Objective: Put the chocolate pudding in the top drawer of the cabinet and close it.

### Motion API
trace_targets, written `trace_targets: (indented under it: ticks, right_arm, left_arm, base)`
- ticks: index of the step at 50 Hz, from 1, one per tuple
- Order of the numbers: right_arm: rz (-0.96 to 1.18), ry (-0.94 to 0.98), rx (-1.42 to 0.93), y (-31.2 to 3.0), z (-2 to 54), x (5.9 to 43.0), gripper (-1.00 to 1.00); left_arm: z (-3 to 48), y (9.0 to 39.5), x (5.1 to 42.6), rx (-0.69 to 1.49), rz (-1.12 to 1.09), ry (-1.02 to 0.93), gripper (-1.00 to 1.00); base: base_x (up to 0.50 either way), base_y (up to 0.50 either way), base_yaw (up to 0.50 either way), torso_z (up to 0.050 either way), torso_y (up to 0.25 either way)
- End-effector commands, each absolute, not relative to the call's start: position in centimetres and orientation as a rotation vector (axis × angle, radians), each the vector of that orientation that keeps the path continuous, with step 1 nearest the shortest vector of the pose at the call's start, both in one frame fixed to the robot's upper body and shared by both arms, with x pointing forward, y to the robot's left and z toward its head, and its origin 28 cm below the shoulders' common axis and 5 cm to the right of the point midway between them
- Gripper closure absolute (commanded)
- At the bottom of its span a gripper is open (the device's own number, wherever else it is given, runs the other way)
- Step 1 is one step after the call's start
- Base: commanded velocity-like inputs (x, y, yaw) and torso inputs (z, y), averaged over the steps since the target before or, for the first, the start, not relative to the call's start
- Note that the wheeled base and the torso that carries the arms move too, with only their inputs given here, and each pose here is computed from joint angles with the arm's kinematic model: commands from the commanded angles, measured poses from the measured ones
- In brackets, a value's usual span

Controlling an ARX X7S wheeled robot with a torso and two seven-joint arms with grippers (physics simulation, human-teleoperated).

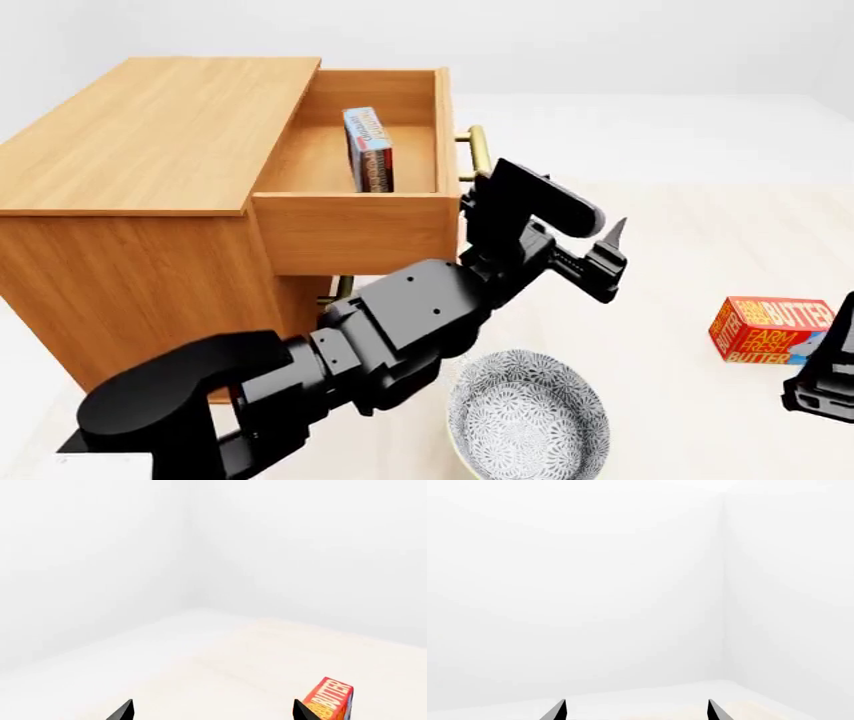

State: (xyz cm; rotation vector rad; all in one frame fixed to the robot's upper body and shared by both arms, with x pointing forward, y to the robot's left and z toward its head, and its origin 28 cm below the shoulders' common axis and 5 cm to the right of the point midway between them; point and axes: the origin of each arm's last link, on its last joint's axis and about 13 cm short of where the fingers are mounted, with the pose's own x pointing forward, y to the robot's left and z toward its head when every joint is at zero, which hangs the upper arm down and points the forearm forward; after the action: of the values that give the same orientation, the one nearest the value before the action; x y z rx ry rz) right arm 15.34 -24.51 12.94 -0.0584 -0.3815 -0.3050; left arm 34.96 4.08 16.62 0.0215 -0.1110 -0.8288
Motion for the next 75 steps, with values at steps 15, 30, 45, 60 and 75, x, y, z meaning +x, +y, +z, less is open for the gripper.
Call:
trace_targets:
  ticks: [15,30,45,60,75]
  right_arm:
    - [-0.313,-0.401,-0.03,-23.8,15.4,16.4,-1.0]
    - [-0.307,-0.382,-0.055,-23.5,15.2,17.0,-1.0]
    - [-0.305,-0.374,-0.063,-22.9,14.8,17.7,-1.0]
    - [-0.305,-0.372,-0.062,-23.1,14.7,17.4,-1.0]
    - [-0.301,-0.366,-0.063,-23.4,14.6,17.0,-1.0]
  left_arm:
    - [16.4,6.5,37.5,0.039,-0.563,-0.087,-1.0]
    - [16.0,8.5,39.0,0.036,-0.445,-0.051,-1.0]
    - [15.5,10.9,40.3,0.047,-0.34,-0.043,-1.0]
    - [14.9,13.0,39.8,0.045,-0.312,-0.061,-1.0]
    - [15.4,15.3,37.5,0.062,-0.305,-0.093,-1.0]
  base:
    - [0.0,0.0,0.0,0.0,0.0]
    - [0.0,0.0,0.0,0.0,0.0]
    - [0.01,0.0,0.0,0.0,0.0]
    - [0.01,0.0,0.0,0.0,0.0]
    - [0.0,0.0,0.0,0.0,0.0]
